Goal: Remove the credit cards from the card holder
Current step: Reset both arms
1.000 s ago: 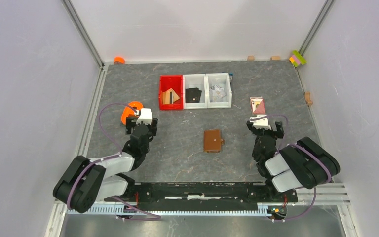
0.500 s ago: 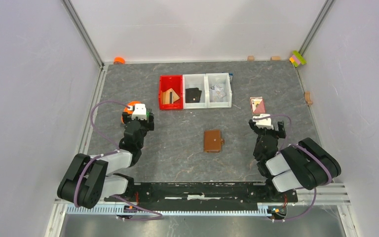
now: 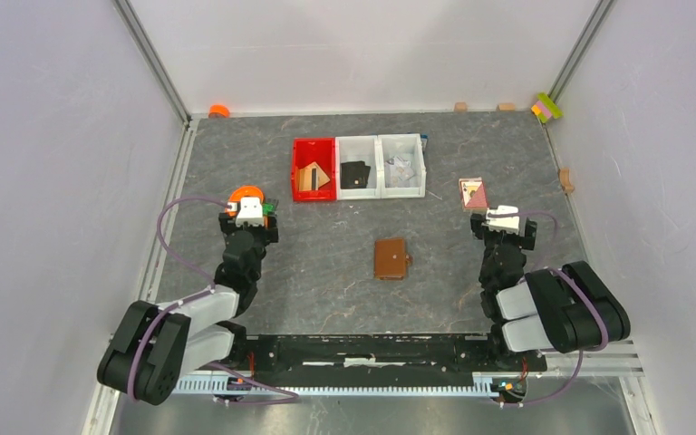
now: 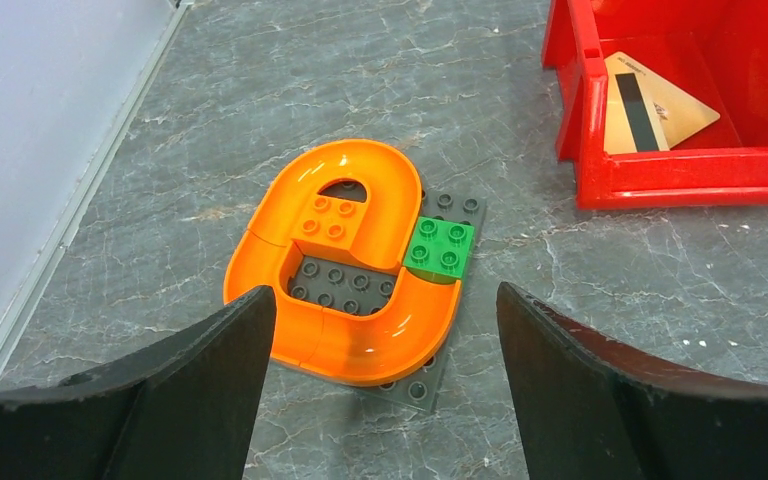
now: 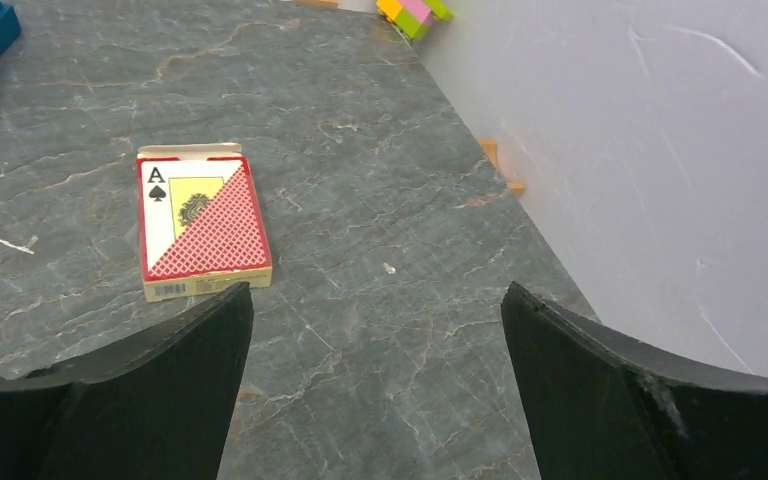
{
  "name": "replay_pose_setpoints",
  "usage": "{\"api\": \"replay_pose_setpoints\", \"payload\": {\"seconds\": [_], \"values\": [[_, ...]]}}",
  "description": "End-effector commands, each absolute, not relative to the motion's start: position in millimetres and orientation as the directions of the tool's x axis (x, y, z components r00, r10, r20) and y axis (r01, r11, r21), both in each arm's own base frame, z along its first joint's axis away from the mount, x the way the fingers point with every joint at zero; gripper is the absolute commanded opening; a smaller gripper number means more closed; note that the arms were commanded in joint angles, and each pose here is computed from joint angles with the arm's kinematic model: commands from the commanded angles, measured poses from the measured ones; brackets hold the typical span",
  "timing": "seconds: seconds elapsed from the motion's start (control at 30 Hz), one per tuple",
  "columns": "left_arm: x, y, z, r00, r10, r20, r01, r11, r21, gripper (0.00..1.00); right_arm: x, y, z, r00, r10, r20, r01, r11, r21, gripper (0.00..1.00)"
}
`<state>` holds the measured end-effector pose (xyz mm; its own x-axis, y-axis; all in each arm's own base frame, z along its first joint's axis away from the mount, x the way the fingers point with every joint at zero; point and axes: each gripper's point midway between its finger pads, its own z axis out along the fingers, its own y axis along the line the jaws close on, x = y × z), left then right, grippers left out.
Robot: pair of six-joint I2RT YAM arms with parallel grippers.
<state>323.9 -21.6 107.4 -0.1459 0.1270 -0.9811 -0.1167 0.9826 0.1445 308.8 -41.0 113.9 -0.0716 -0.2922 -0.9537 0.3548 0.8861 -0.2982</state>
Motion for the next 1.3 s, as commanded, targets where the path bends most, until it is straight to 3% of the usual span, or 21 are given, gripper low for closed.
{"api": "replay_pose_setpoints", "payload": {"seconds": [0.0, 0.07, 0.2, 0.37, 0.43, 0.5, 0.57, 0.73, 1.27], "values": [[330, -21, 117, -0.127, 0.103, -0.986, -0.153, 0.981, 0.122, 0.86, 288, -37, 92, -0.075, -0.25, -0.965, 0.266, 0.928, -0.261, 0.98], [333, -21, 118, -0.123, 0.108, -0.987, -0.158, 0.979, 0.127, 0.84, 287, -38, 89, -0.088, -0.244, -0.966, 0.265, 0.929, -0.259, 0.98], [336, -21, 123, -0.063, 0.103, -0.993, -0.133, 0.985, 0.11, 0.89, 287, -38, 89, -0.086, -0.246, -0.965, 0.263, 0.929, -0.261, 0.98], [350, -36, 110, -0.047, 0.157, -0.987, 0.02, 0.988, 0.156, 0.91, 288, -37, 90, -0.082, -0.246, -0.966, 0.263, 0.929, -0.259, 0.98], [352, -27, 108, -0.007, 0.123, -0.992, -0.024, 0.992, 0.124, 0.97, 288, -37, 90, -0.081, -0.246, -0.966, 0.263, 0.929, -0.259, 0.98], [357, -25, 103, -0.028, 0.116, -0.993, -0.02, 0.993, 0.116, 0.94, 288, -37, 90, -0.082, -0.246, -0.966, 0.261, 0.93, -0.259, 0.98], [359, -21, 100, -0.057, 0.103, -0.993, -0.041, 0.994, 0.106, 1.0, 288, -37, 90, -0.082, -0.246, -0.966, 0.263, 0.929, -0.259, 0.98], [370, 6, 97, -0.111, 0.036, -0.993, -0.213, 0.975, 0.06, 1.0, 287, -37, 89, -0.084, -0.246, -0.966, 0.261, 0.93, -0.26, 0.98], [373, 7, 94, -0.131, 0.028, -0.991, -0.194, 0.979, 0.054, 1.0, 288, -37, 90, -0.081, -0.246, -0.966, 0.263, 0.929, -0.259, 0.98]]}}
